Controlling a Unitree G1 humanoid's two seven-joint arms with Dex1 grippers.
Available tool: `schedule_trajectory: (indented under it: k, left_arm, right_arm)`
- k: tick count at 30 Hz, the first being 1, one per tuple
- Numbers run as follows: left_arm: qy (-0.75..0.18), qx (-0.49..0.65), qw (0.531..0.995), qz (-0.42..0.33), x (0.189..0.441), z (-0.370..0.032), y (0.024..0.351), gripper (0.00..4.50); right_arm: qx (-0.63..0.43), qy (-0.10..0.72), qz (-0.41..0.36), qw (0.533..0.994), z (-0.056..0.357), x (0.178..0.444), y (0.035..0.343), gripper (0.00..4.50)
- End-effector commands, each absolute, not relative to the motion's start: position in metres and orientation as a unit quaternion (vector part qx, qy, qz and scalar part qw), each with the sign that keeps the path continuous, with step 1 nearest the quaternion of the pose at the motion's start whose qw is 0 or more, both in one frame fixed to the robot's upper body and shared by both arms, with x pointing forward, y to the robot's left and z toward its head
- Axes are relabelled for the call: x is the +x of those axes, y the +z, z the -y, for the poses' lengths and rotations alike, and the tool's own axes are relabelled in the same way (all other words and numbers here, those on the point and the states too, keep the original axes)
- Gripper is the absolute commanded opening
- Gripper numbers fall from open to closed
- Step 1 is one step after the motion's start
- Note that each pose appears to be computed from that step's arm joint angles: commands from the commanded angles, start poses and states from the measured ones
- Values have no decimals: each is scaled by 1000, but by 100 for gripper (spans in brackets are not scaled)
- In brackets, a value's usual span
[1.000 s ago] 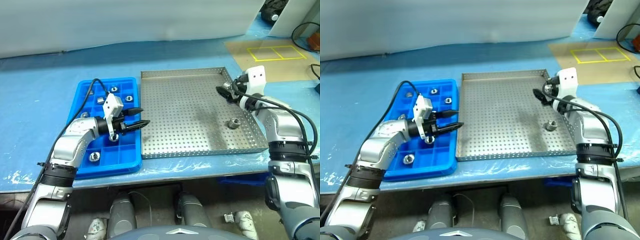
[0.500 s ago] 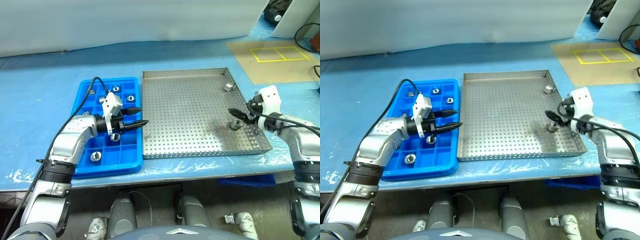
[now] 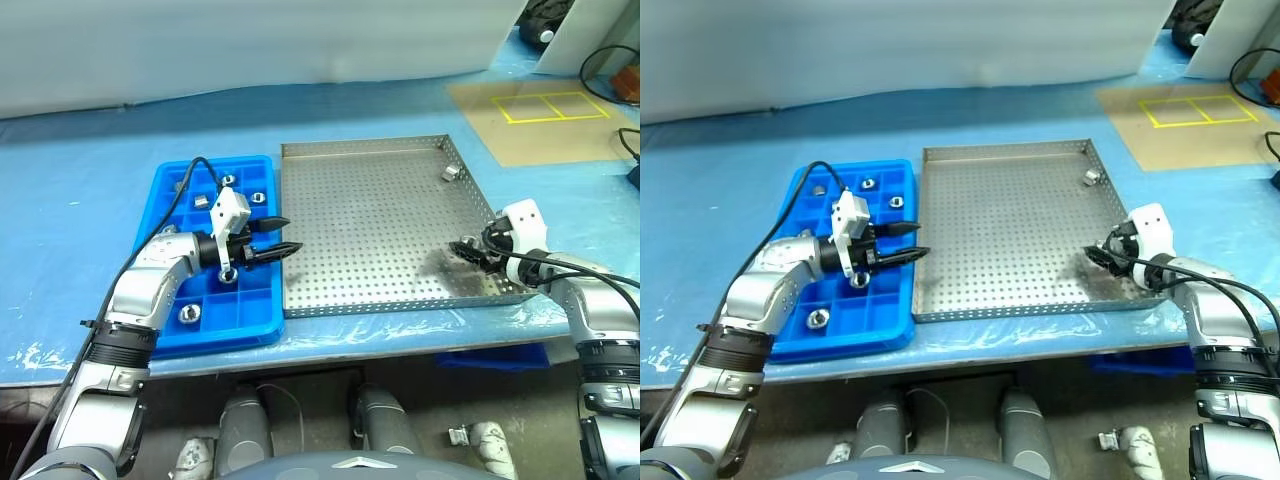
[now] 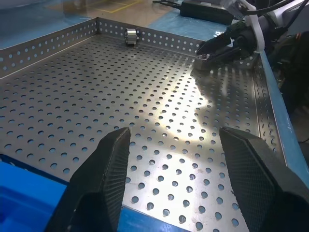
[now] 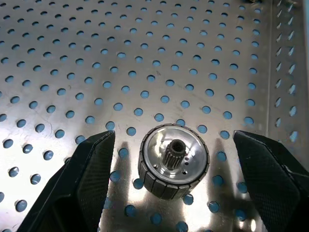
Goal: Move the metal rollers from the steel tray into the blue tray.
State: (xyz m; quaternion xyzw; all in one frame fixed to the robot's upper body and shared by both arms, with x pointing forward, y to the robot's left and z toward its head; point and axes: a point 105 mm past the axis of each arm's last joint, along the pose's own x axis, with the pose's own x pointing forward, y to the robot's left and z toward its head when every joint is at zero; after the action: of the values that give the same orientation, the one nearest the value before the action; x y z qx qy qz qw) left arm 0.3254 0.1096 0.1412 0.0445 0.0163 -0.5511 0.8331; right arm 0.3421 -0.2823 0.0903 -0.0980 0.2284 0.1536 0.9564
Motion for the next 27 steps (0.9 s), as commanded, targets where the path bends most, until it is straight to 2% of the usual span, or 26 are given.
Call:
schedule_trajectory:
  k: [1,8,11,16,17,27]
  left_arm:
    - [-550,53,834,1,323,-111,149,309]
    - [-547,52,835,-3,319,-112,146,309]
    - [-547,52,836,-2,319,-113,148,309]
    - [-555,52,830,-6,318,-113,150,309]
    - [-558,52,828,-6,317,-113,150,309]
    - [-567,57,822,-3,318,-109,151,309]
  right_arm:
    - [-106,163,-220,956,278,341,94,407]
    - [-113,122,-251,954,297,340,74,407]
    - [-112,130,-240,956,293,341,77,347]
    - [-119,136,-233,955,286,344,79,178]
    - [-114,143,-231,956,284,344,80,162]
    - [-129,136,-225,956,283,348,85,163]
